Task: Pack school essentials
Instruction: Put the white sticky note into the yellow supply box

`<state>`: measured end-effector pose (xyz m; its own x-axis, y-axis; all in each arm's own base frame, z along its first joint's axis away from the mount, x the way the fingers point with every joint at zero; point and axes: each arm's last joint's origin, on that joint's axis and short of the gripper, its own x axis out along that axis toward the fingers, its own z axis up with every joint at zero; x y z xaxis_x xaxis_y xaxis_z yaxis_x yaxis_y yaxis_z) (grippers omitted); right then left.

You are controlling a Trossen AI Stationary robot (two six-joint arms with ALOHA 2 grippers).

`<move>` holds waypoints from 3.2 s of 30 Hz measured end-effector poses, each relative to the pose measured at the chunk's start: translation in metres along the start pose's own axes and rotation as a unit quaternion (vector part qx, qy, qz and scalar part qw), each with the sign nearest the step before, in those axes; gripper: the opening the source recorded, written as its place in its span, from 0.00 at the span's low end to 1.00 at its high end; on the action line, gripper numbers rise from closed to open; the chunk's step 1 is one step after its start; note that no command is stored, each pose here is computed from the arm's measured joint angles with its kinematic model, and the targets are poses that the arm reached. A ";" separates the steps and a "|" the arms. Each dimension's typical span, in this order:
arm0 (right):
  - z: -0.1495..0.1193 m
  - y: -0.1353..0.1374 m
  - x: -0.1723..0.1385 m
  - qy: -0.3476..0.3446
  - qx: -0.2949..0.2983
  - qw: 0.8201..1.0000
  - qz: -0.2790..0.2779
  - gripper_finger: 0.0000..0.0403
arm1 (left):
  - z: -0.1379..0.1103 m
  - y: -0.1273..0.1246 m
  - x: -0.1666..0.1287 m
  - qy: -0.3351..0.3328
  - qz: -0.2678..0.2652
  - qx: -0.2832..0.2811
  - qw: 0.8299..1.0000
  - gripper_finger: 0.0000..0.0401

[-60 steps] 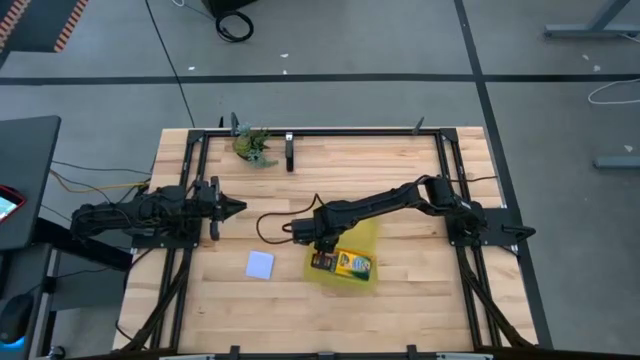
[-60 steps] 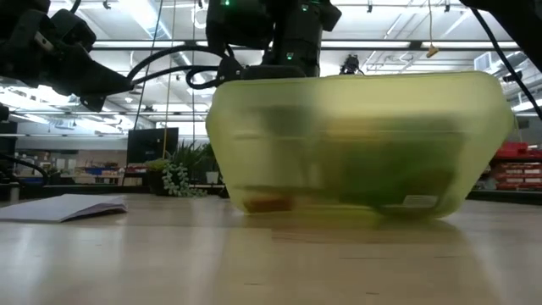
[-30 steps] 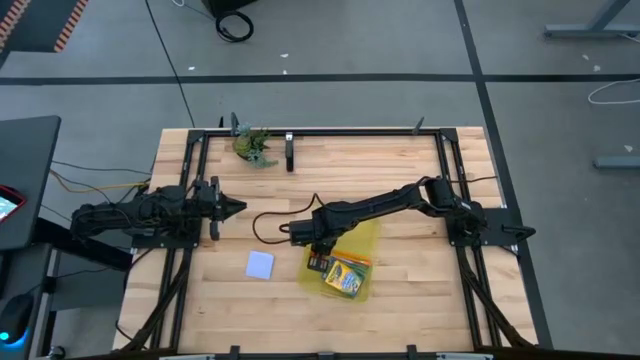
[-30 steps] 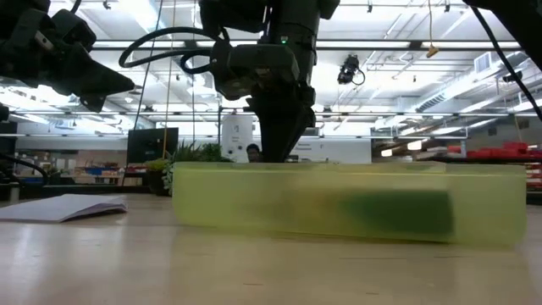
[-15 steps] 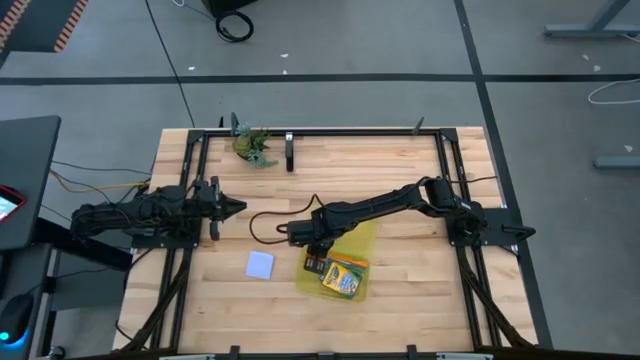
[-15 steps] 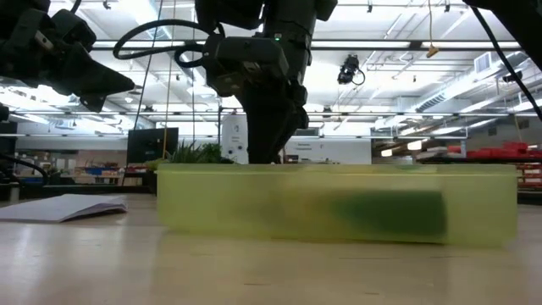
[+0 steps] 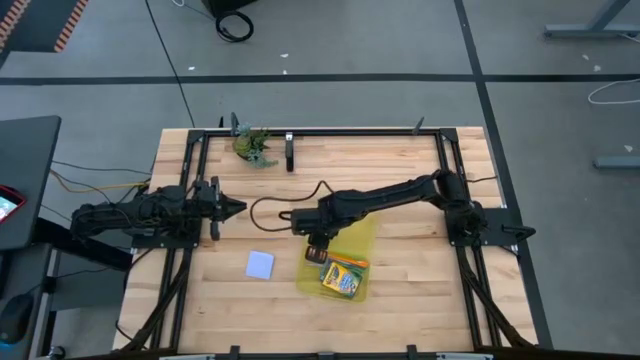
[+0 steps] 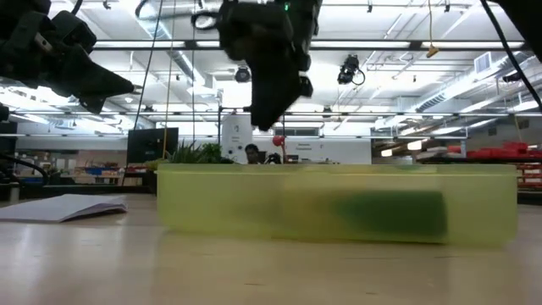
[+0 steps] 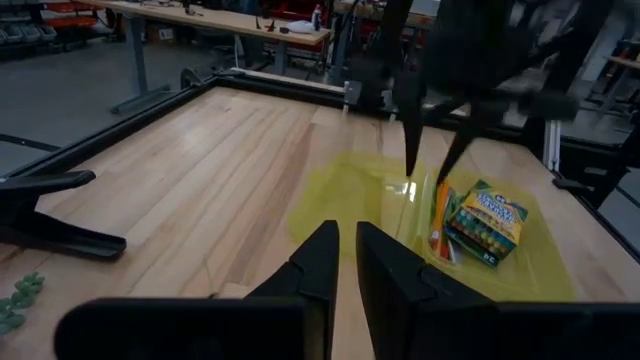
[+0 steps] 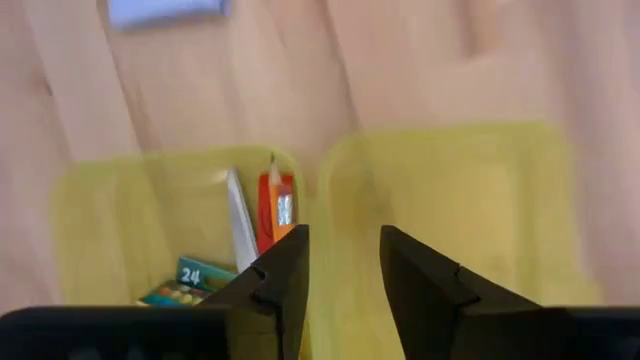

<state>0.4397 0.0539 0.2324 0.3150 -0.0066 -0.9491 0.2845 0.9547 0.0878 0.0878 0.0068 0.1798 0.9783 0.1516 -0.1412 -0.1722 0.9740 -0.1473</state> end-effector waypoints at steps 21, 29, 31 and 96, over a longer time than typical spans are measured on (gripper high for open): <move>-0.001 -0.018 -0.060 -0.071 -0.039 0.994 -0.074 0.33 | 0.000 0.000 0.000 0.003 0.000 -0.003 1.000 0.13; -0.004 -0.027 -0.074 -0.081 -0.046 0.990 -0.103 0.33 | 0.000 0.000 0.000 0.002 0.000 -0.003 1.000 0.13; -0.005 -0.028 -0.077 -0.087 -0.050 0.990 -0.103 0.33 | 0.001 0.000 0.000 -0.002 0.000 -0.004 1.000 0.12; -0.222 -0.137 -0.188 -0.484 -0.014 0.875 -0.012 0.33 | 0.006 0.001 0.000 -0.035 0.020 -0.046 0.998 0.20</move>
<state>0.1408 -0.0098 0.3312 0.9325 -0.2628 -0.2476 0.2835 0.9576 0.0515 0.0886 0.0084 0.1859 0.9757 0.2044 -0.0795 -0.2176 0.9477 -0.2335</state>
